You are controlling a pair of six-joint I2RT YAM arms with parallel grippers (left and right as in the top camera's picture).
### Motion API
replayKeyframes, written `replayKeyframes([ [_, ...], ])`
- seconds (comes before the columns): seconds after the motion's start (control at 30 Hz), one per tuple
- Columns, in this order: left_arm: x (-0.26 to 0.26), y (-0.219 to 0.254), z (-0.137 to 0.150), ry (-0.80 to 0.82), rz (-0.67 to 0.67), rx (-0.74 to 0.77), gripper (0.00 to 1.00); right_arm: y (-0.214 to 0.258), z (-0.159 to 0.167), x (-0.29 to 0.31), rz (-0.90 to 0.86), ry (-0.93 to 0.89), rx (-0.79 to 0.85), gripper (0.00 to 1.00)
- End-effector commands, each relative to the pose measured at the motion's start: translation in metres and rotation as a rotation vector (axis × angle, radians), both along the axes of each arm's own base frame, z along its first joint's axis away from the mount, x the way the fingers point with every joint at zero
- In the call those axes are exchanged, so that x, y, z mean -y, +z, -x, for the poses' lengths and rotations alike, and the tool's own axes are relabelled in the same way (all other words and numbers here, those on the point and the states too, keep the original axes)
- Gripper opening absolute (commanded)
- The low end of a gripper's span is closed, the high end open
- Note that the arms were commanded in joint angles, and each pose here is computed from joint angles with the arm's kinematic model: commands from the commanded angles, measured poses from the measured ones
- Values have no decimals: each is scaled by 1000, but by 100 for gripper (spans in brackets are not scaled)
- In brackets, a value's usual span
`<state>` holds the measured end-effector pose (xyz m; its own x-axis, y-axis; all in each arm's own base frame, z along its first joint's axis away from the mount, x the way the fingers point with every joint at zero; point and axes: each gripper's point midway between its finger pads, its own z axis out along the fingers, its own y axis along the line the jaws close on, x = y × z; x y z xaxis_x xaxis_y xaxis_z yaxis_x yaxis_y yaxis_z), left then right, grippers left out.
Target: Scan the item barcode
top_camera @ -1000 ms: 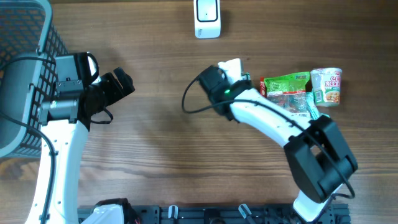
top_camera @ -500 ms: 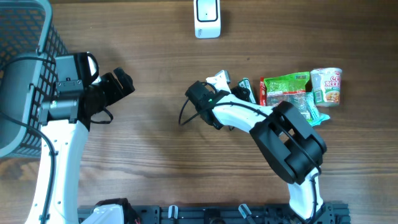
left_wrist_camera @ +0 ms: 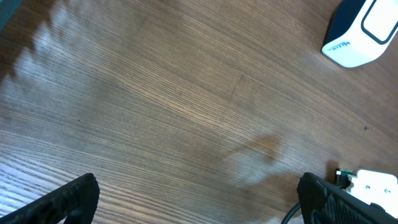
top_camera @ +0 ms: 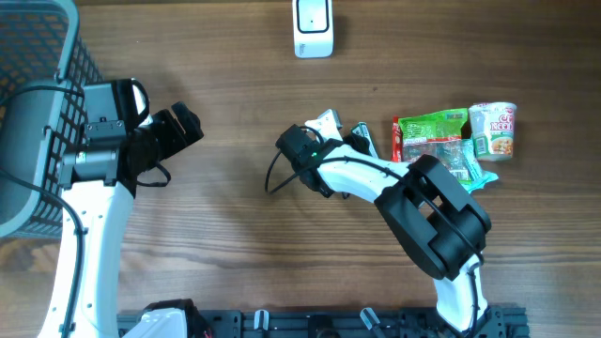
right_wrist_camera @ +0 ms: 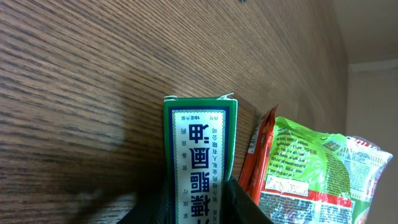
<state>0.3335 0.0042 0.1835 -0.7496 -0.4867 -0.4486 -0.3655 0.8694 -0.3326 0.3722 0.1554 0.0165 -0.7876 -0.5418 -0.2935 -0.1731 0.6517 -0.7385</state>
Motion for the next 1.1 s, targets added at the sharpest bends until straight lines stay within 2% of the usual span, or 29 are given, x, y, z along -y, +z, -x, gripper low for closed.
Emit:
replayKeyframes([
  [0.0, 3, -1, -1, -15, 2, -1, 100, -8, 0, -10, -45, 13, -32, 25],
  [0.2, 3, -1, -1, -15, 2, -1, 100, -16, 6, -15, -116, -11, -55, 32],
  [0.4, 3, -1, -1, -15, 2, -1, 100, -20, 9, -19, -155, -18, -77, 44],
  [0.6, 3, -1, -1, -15, 2, -1, 100, -18, 11, -21, -192, -46, -71, 49],
  [0.8, 3, -1, -1, -15, 2, -1, 100, -2, 10, -28, -238, -68, -50, 49],
  [0.93, 3, -1, -1, -15, 2, -1, 100, 10, 8, -49, -361, -51, -83, 55],
  [1.07, 3, -1, -1, -15, 2, -1, 100, 48, 2, -61, -476, -34, -46, 58],
])
